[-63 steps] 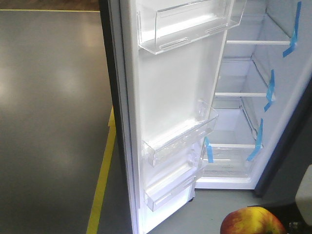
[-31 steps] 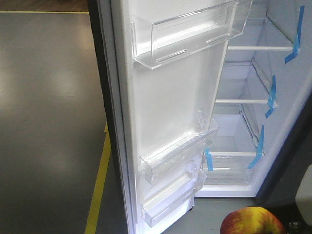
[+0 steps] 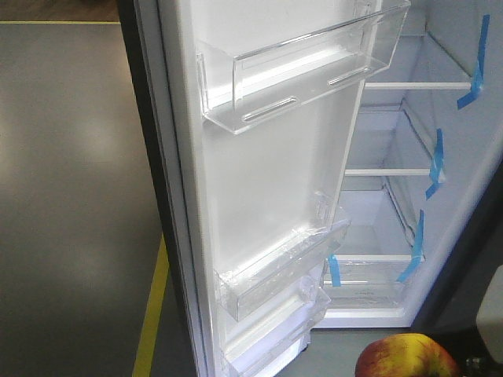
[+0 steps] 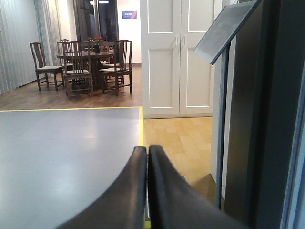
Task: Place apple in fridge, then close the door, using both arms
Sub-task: 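Approach the refrigerator door bins, holding the apple in the right gripper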
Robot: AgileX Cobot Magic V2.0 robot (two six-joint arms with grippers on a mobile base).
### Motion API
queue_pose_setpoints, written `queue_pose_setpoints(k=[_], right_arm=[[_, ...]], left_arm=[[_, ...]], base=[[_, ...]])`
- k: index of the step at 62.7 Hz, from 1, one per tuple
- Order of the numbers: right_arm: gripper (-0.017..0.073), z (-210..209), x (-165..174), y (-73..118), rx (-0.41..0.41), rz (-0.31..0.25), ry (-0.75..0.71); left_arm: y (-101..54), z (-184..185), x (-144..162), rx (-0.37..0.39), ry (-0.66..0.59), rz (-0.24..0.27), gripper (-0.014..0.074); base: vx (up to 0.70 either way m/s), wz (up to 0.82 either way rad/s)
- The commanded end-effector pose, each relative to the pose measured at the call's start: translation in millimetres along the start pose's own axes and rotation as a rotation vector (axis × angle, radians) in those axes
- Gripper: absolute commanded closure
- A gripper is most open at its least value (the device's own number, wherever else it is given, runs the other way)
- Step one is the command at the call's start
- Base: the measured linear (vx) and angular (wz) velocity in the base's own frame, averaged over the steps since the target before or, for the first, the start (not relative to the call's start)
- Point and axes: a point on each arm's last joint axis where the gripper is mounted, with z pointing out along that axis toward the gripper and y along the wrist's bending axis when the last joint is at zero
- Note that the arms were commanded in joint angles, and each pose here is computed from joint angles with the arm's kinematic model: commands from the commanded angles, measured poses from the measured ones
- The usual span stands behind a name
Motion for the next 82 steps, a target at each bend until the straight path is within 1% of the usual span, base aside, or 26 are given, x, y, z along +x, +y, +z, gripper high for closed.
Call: queue_pose_setpoints(k=[1, 43, 82], right_arm=[[0.0124, -6.0, -12.2, 1.4, 0.003, 0.002, -0.087], [0.0124, -6.0, -12.3, 1.4, 0.003, 0.002, -0.088], [0.0124, -6.0, -12.3, 1.6, 0.000, 0.005, -0.088]], left_arm=[[0.1, -0.9, -0.1, 0.001, -0.066, -0.011, 0.0600], [0.1, -0.9, -0.1, 0.001, -0.066, -0.011, 0.0600], [0.1, -0.9, -0.1, 0.001, -0.066, -0.011, 0.0600]], base=[[0.08, -0.04], [0.06, -0.04], [0.00, -0.01]])
